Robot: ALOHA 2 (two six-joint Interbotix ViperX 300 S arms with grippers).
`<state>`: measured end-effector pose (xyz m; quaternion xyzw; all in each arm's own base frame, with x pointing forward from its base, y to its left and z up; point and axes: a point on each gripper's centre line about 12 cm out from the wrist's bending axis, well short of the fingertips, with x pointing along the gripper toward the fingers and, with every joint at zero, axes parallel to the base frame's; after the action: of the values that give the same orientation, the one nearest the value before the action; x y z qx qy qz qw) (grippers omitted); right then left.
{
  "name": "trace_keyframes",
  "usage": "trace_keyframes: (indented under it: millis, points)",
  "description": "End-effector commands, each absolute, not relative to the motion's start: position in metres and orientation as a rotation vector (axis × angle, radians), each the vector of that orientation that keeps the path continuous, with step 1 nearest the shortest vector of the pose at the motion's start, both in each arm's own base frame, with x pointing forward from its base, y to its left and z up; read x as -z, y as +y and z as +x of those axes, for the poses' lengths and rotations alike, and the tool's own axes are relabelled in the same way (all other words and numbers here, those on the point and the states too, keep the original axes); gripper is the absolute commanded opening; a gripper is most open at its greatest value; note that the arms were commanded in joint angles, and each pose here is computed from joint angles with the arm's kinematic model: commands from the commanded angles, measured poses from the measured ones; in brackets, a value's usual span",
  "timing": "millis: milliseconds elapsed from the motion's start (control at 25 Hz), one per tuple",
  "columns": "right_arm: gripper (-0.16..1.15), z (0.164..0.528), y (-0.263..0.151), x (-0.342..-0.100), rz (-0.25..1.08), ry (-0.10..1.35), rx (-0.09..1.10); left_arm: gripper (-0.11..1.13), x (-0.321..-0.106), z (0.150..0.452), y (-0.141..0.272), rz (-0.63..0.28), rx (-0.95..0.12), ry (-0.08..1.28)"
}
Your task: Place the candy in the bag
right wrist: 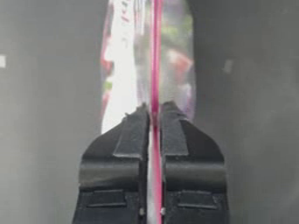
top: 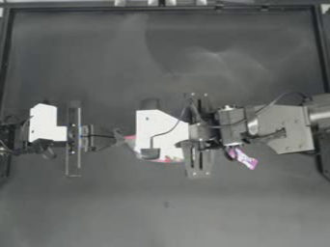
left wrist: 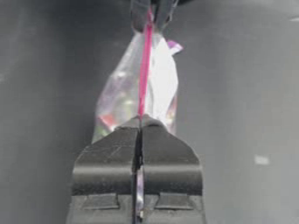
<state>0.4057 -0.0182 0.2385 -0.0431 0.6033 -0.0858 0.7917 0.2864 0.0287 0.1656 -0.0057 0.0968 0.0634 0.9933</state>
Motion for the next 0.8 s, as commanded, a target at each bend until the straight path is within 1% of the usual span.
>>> trace_keyframes:
  millis: [40, 800]
  points:
    - [0.23, 0.394, -0.020, -0.255, -0.078, 1.255, 0.193, 0.06, -0.170, 0.287, 0.029, -0.014, -0.130, 0.180]
    - [0.23, 0.352, -0.027, -0.247, -0.038, 1.251, 0.240, 0.06, -0.167, 0.289, 0.029, -0.017, -0.129, 0.200]
